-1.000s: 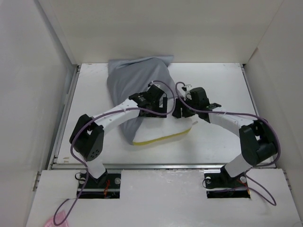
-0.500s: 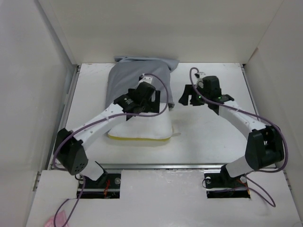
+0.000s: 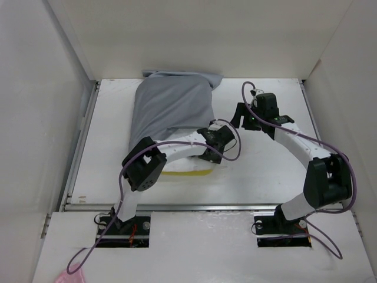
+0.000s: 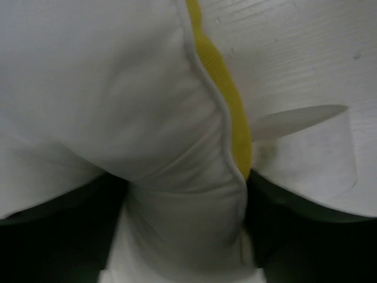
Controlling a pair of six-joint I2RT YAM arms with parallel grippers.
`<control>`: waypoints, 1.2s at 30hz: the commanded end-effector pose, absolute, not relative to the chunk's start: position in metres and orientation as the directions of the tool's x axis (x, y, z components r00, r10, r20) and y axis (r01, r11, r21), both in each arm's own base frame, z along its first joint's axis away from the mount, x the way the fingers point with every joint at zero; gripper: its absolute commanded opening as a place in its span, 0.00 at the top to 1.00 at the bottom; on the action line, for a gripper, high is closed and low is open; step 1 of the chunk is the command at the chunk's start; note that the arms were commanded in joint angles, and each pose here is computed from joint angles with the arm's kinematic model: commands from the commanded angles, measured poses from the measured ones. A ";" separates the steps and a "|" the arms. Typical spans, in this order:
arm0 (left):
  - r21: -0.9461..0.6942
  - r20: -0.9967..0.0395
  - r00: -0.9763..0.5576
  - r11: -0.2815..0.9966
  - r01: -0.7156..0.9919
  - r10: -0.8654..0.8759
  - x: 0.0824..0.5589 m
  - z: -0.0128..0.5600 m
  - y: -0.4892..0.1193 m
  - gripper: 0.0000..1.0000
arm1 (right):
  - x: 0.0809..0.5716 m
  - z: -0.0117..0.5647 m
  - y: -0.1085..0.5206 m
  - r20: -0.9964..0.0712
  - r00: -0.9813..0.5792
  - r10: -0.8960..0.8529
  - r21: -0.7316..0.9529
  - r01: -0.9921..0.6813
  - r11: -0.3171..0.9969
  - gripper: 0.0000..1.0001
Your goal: Put the pillow into the pillowcase
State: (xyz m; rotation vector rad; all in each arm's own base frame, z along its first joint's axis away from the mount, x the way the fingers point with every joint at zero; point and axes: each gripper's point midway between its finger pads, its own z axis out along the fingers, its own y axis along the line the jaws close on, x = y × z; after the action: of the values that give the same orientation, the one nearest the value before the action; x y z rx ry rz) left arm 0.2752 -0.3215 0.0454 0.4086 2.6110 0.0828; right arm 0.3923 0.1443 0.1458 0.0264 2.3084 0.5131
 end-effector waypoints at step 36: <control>0.004 -0.763 -0.645 0.998 -0.066 -0.040 0.376 0.181 -0.277 1.00 | 0.396 0.202 0.270 -0.902 -0.432 -0.007 0.252 -0.539 0.804 1.00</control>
State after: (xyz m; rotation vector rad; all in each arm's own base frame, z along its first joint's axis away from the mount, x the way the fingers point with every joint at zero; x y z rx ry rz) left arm 0.3204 -0.2852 0.1596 0.1374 2.4043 0.0317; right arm 0.4360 0.2629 0.1422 -0.3321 2.0617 0.5398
